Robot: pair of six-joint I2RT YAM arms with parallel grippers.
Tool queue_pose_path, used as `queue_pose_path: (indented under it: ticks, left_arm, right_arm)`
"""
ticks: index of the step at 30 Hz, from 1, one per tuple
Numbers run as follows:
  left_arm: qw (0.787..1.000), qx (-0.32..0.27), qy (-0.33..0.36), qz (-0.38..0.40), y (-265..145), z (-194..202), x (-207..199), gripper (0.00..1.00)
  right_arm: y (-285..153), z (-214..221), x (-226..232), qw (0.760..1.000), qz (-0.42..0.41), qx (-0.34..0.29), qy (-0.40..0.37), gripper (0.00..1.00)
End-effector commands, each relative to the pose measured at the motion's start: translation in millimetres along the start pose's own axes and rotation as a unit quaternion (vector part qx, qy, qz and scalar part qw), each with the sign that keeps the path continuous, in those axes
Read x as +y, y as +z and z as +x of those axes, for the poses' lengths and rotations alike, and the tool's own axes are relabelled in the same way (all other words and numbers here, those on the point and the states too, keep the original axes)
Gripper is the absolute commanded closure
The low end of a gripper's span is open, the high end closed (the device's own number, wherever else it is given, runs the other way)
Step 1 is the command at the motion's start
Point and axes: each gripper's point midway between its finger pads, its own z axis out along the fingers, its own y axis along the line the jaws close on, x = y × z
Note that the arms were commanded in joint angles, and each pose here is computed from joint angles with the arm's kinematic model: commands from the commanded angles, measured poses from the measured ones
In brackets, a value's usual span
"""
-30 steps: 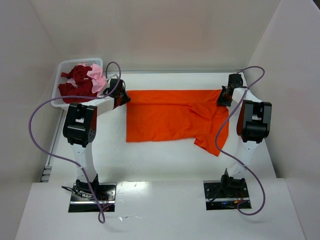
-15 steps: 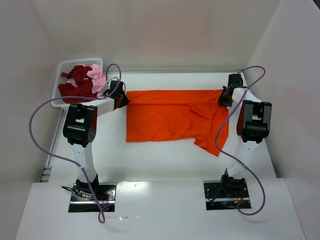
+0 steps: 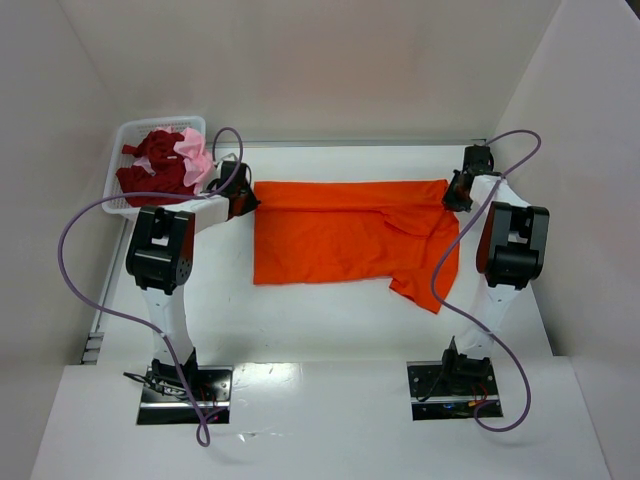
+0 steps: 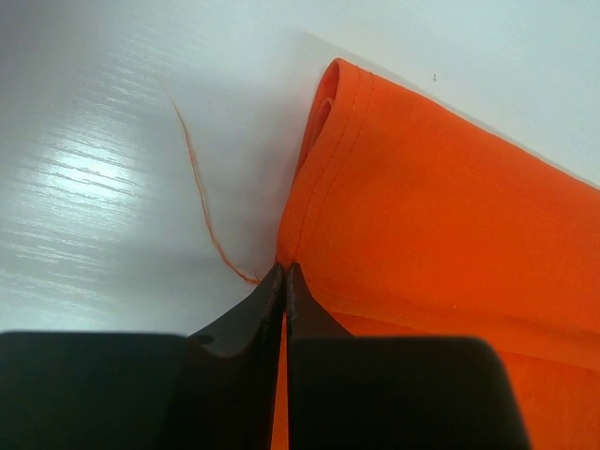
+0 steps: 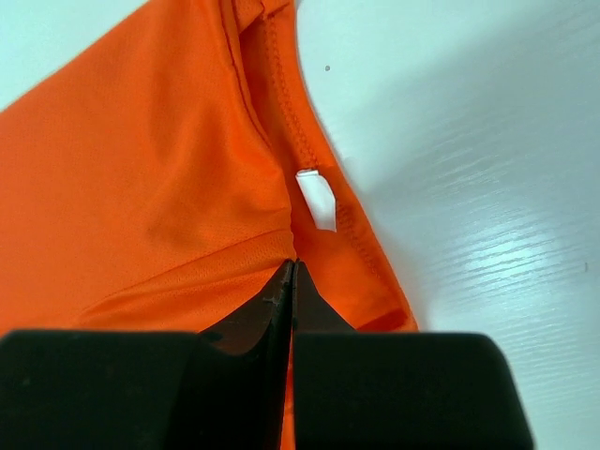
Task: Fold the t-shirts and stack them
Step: Fold the flattened tshirt in 1/3 of the way
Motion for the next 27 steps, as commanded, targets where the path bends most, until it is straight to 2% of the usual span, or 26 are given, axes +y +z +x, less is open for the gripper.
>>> queue_pose_path:
  ticks: [1,5,9,12,14,15,18,22,27]
  left_arm:
    - [1.0,-0.006,0.004,0.004,-2.5,-3.3,-1.7,0.94]
    - [1.0,0.001,0.015,0.014,-3.1,-0.8,-4.4,0.92]
    - [1.0,0.01,0.02,0.019,-4.0,3.2,-5.1,0.9]
    - [0.999,0.021,0.025,0.024,-5.0,7.6,-5.7,0.86]
    - [0.999,0.024,0.025,0.022,-7.7,9.9,-3.7,0.8]
    - [0.999,0.022,0.025,0.029,-11.5,6.7,-7.7,0.77]
    - [0.999,0.017,0.025,0.022,-19.2,0.8,-6.9,0.61]
    - [0.999,-0.007,0.029,0.019,-30.6,-16.6,-10.3,0.41]
    - [0.997,-0.053,0.029,0.042,-54.0,-60.1,-34.4,0.29]
  right_arm:
    - [-24.0,-26.8,0.7,0.999,-0.004,-0.039,0.006,0.98]
    - [-14.5,-16.9,4.4,1.0,-0.017,-0.02,0.005,0.98]
    - [-11.4,-15.2,8.0,0.999,-0.027,-0.017,0.005,0.91]
    - [-11.4,-15.1,8.1,0.999,-0.027,-0.017,0.005,0.75]
    - [-11.4,-15.1,8.1,0.999,-0.027,-0.017,0.005,0.6]
    - [-12.6,-19.0,9.3,0.999,-0.029,-0.021,0.005,0.56]
    - [-16.1,-28.1,14.1,0.999,-0.037,-0.03,0.005,0.45]
    - [-25.9,-49.3,23.3,0.997,-0.051,-0.052,0.004,0.44]
    - [-41.7,-92.4,41.4,0.992,-0.077,-0.098,0.002,0.53]
